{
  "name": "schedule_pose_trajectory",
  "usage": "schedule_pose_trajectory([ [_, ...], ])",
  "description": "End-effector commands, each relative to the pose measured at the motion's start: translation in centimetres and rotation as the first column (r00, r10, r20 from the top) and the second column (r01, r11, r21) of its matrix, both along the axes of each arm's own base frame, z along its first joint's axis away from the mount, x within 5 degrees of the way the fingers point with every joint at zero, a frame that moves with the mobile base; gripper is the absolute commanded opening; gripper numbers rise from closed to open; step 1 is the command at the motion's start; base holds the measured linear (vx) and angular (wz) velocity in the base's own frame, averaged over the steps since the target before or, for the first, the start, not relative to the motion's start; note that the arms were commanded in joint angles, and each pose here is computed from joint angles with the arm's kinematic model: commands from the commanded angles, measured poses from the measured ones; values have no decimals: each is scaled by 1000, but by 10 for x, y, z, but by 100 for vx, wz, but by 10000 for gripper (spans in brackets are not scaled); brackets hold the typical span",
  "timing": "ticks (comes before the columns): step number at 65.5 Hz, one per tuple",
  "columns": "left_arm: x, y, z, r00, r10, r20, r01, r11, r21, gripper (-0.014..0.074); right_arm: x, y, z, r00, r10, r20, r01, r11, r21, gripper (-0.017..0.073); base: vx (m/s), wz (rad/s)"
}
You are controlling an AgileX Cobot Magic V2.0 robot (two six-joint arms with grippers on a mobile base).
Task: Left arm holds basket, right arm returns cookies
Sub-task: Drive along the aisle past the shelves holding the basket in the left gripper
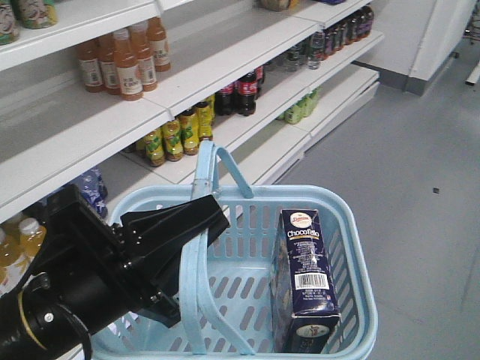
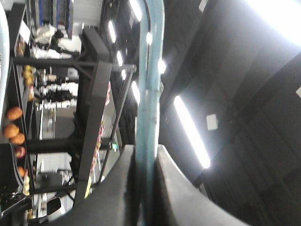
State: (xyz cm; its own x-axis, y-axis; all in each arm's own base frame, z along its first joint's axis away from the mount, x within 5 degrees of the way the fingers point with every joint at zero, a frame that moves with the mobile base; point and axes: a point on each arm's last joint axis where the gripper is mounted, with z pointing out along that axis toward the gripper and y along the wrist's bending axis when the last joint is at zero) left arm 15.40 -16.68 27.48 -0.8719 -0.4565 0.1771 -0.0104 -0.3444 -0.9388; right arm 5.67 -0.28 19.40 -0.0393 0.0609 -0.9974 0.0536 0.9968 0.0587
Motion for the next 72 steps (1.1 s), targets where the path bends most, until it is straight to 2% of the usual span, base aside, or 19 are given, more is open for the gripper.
schedule_pose_trajectory([
  [1, -4, 4, 25, 995, -4, 95, 19, 988, -153, 0, 0, 0, 1, 998, -6, 68, 7, 1000, -11, -6, -8, -51],
  [72, -4, 4, 25, 995, -4, 95, 19, 988, -153, 0, 0, 0, 1, 998, -6, 68, 7, 1000, -11, -6, -6, -47],
])
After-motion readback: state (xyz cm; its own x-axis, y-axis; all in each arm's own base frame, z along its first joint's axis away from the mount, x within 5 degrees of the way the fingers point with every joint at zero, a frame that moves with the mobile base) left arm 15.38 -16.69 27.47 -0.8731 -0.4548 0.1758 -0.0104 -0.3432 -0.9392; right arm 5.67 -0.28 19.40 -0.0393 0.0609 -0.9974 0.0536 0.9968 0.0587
